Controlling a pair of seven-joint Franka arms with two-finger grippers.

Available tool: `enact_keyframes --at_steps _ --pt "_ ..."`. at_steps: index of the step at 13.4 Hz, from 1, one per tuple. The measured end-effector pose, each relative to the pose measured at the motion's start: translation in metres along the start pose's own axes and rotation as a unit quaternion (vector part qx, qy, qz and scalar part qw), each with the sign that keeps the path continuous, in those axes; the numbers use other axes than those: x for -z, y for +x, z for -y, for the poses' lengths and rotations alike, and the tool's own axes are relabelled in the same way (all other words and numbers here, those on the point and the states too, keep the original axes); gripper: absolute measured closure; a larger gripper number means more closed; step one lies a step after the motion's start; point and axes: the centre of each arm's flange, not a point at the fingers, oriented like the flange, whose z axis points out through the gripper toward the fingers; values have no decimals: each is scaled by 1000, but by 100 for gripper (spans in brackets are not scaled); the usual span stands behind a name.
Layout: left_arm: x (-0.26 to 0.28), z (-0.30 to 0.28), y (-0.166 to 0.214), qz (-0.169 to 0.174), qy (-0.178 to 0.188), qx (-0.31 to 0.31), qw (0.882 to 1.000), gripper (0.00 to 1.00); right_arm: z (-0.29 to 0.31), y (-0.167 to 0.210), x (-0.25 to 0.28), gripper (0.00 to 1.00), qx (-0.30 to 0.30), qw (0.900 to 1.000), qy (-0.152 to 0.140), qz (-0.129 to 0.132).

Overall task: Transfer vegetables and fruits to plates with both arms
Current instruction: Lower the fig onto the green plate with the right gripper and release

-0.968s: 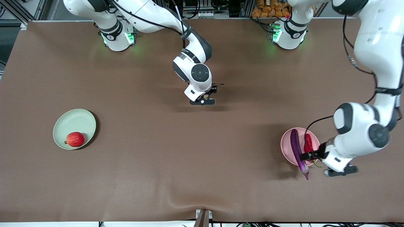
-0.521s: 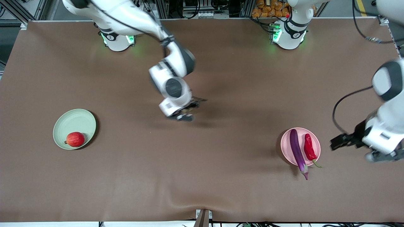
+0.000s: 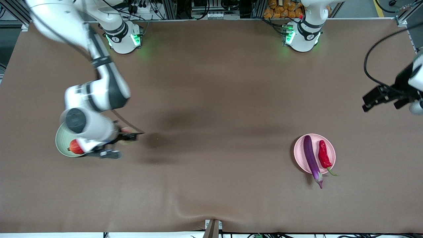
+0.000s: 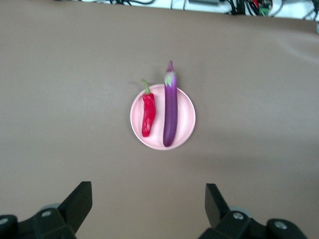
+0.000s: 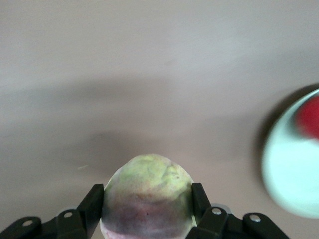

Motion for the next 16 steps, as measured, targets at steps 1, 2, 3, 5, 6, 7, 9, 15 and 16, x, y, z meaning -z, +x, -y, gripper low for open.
enact_keyframes --at_steps 1,2,3,5,6,7,9,15,16 --pt "2 -1 -6 10 3 0 1000 0 -47 9 1 24 10 1000 3 -2" --pt "4 0 -11 21 8 2 1000 0 -93 15 2 24 21 1000 6 -4" --pt "5 4 -16 32 11 6 999 0 -136 17 1 24 33 999 10 -4" --pt "5 12 -21 49 16 12 999 0 -193 14 -7 24 50 999 15 2" --pt "6 12 -23 52 16 12 998 0 -210 11 -14 24 63 998 18 9" --pt "9 10 -26 54 16 10 998 0 -223 8 -23 24 75 997 21 17" --pt "12 4 -35 56 17 3 998 0 -250 2 -43 24 95 995 29 32" --pt "30 10 -51 48 18 8 999 0 -284 -8 -112 8 120 988 56 76" --pt "31 13 -53 50 19 10 999 0 -280 -7 -112 0 124 988 57 77"
